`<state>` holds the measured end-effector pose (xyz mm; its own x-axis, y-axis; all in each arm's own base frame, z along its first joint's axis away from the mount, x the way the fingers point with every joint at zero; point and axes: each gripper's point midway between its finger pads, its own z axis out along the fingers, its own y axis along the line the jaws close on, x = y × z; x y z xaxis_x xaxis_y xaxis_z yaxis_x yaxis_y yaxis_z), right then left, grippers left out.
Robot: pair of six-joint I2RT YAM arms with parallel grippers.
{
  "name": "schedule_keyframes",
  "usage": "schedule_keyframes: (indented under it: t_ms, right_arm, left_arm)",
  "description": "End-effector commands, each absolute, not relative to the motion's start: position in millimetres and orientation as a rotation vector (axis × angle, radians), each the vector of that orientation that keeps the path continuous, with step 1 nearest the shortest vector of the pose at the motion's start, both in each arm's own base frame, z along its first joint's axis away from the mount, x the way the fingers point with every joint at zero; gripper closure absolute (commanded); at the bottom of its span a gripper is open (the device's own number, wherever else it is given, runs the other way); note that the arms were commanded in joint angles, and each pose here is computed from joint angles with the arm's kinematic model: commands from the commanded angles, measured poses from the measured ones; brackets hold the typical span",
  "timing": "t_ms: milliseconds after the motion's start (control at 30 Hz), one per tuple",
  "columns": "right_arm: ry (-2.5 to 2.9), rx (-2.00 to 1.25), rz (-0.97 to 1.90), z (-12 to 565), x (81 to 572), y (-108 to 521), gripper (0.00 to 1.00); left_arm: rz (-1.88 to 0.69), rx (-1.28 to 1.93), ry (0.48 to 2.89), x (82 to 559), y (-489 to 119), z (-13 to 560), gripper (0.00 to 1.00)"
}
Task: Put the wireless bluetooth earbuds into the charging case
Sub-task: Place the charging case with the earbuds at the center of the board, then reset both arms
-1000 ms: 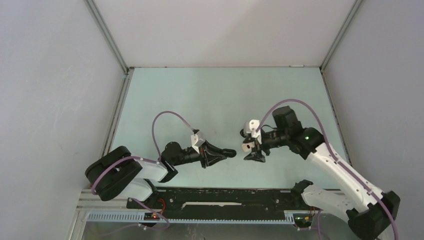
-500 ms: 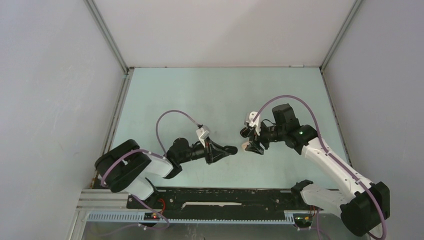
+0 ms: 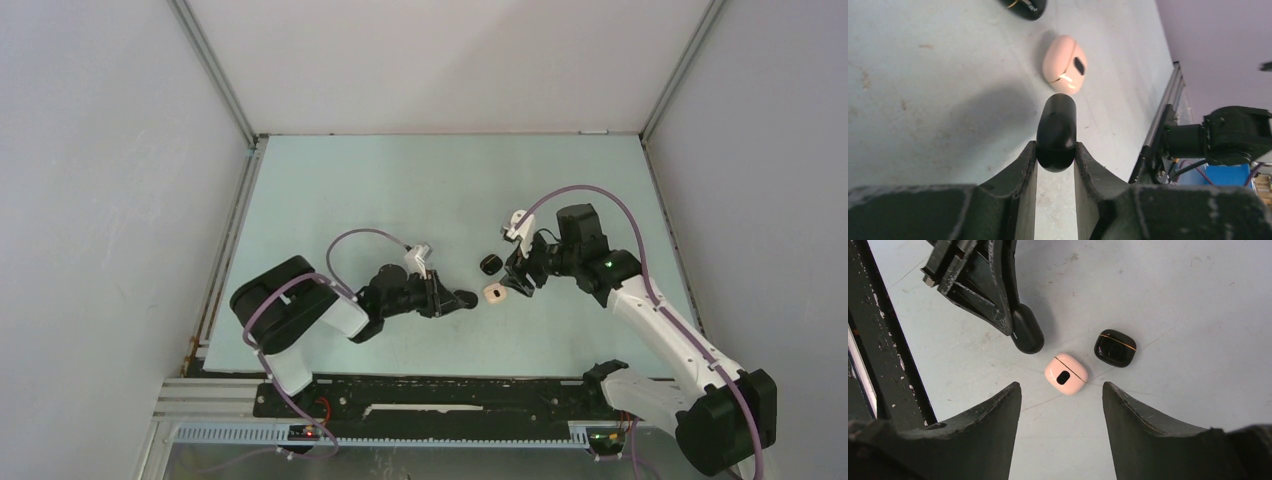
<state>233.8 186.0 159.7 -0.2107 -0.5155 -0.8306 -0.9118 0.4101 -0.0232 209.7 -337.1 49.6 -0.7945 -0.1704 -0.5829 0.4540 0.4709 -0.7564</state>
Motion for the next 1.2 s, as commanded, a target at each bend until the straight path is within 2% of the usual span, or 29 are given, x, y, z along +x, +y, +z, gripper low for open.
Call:
schedule_keyframes:
  t_ms: [0, 67, 100, 133, 167, 267, 467, 567, 733, 767, 800, 833, 867, 1033, 1167]
  right_arm:
    - [1.831, -1.196, 0.597, 169, 240, 186, 0.37]
    - [1.833, -1.196, 0.593, 169, 240, 185, 0.37]
    - [1.835, -1.196, 0.591, 168, 240, 185, 0.36]
    - [1.839, -1.195, 0.588, 168, 241, 184, 0.36]
    - [1.841, -1.195, 0.587, 167, 241, 184, 0.36]
    - [1.855, -1.192, 0.556, 164, 245, 181, 0.35]
    - [1.888, -1.122, 0.464, 165, 260, 171, 0.32]
    - [1.910, -1.030, 0.400, 169, 272, 165, 0.24]
    - [1.931, -0.845, 0.301, 181, 296, 142, 0.18]
    - [1.934, -0.807, 0.295, 183, 299, 138, 0.13]
    - [1.936, -0.775, 0.290, 186, 301, 134, 0.12]
    - [1.938, -0.733, 0.271, 188, 305, 129, 0.03]
    - [1.944, -0.674, 0.237, 191, 310, 122, 0.01]
    - [1.926, -0.493, 0.149, 206, 324, 101, 0.00]
    - [1.899, -0.415, 0.128, 218, 327, 95, 0.00]
  left_arm:
    - [-1.205, 0.173, 2.238, 220, -330, 30, 0.75]
    - [-1.122, 0.196, 2.280, 222, -323, 23, 0.69]
    - [-1.073, 0.216, 2.308, 222, -319, 20, 0.47]
    - [-1.019, 0.236, 2.329, 224, -315, 18, 0.13]
    - [-0.955, 0.258, 2.355, 225, -309, 16, 0.02]
    - [-0.730, 0.321, 2.412, 231, -284, 26, 0.00]
    - [-0.323, 0.339, 2.306, 257, -225, 79, 0.00]
    - [-0.289, 0.255, 2.208, 268, -214, 104, 0.00]
    - [-0.305, 0.093, 2.023, 280, -198, 162, 0.00]
    - [-0.305, 0.082, 1.995, 281, -195, 175, 0.00]
    - [-0.305, 0.071, 1.964, 282, -192, 190, 0.00]
    - [-0.296, 0.063, 1.943, 282, -188, 201, 0.00]
    - [-0.280, 0.044, 1.932, 283, -184, 210, 0.00]
    - [-0.147, 0.070, 1.968, 286, -170, 245, 0.00]
    - [0.098, 0.169, 1.987, 296, -151, 267, 0.00]
